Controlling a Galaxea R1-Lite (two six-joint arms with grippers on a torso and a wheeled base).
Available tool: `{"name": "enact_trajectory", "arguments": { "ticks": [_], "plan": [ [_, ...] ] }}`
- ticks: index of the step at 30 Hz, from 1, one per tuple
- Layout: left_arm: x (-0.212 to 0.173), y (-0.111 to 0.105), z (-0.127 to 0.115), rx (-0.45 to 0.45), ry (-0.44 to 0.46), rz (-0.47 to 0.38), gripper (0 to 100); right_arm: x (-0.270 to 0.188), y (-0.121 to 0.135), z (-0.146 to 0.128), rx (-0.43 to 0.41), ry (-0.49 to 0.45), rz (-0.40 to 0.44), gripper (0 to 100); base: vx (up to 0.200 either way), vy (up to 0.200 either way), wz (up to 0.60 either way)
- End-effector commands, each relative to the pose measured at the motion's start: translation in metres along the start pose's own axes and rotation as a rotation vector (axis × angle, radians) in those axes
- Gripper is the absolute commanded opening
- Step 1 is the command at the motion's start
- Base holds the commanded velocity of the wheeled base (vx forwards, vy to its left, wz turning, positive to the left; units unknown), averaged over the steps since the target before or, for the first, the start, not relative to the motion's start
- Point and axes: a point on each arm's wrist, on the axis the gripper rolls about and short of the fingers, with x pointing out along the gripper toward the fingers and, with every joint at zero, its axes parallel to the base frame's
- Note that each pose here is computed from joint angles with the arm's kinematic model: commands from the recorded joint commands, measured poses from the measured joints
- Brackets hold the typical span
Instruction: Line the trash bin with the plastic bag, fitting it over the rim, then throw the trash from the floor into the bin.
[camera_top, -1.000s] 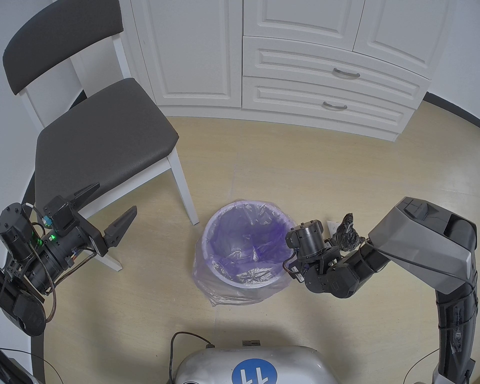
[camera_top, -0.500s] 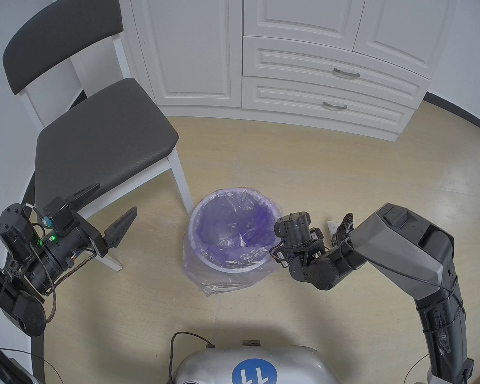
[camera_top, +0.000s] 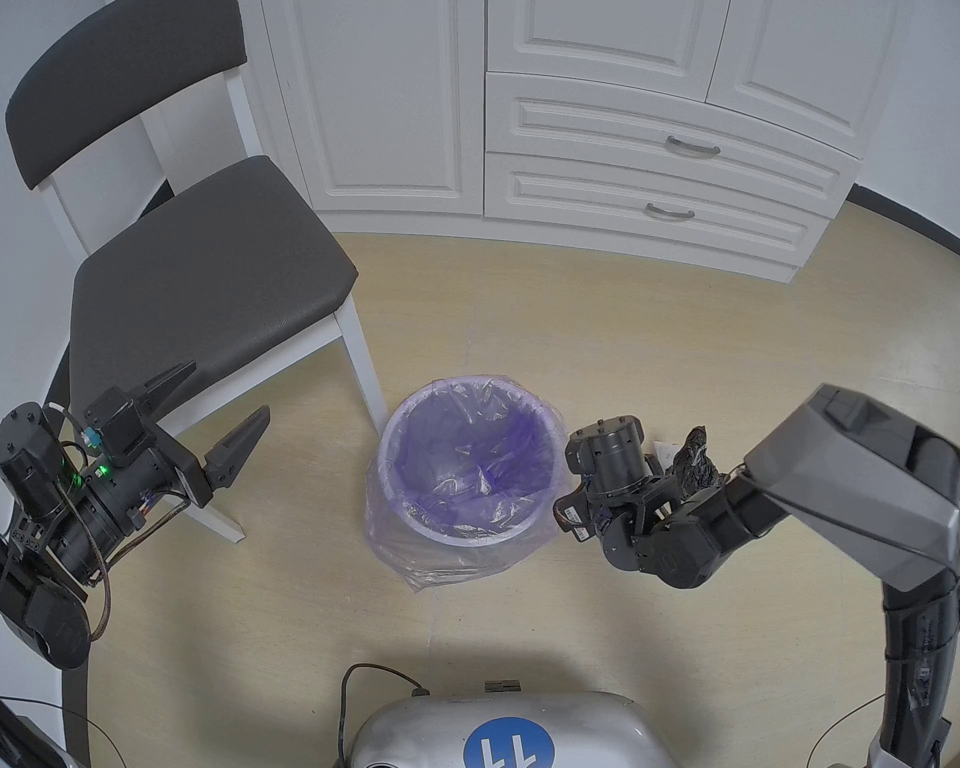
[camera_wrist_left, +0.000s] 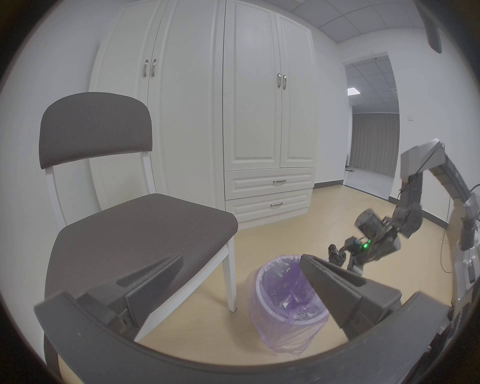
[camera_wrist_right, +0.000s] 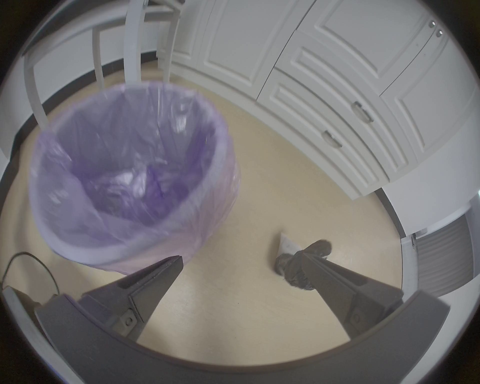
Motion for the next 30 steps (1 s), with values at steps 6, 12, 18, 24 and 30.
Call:
{"name": "enact_trajectory", "arguments": {
  "ticks": [6, 12, 18, 24, 30],
  "plan": [
    [-0.003, 0.004, 0.004, 0.008, -0.015, 0.019, 100, -0.082, -0.018, 0.051, 0.027, -0.166, 0.065, 100, 0.0, 0.0, 0.0],
    [-0.003, 0.003, 0.003, 0.005, -0.01, 0.011, 100, -0.066, 0.019, 0.056, -0.023, -0.149, 0.105, 100, 0.0, 0.0, 0.0],
    [-0.003, 0.002, -0.001, 0.0, 0.001, -0.019, 100, -0.041, 0.045, 0.076, -0.09, -0.081, 0.127, 100, 0.0, 0.0, 0.0],
    [-0.002, 0.002, -0.004, -0.002, 0.011, -0.024, 100, -0.011, 0.066, 0.094, -0.11, -0.05, 0.131, 100, 0.0, 0.0, 0.0],
    [-0.001, 0.002, -0.005, -0.001, 0.015, -0.027, 100, 0.016, 0.083, 0.07, -0.17, 0.037, 0.146, 100, 0.0, 0.0, 0.0]
  ]
}}
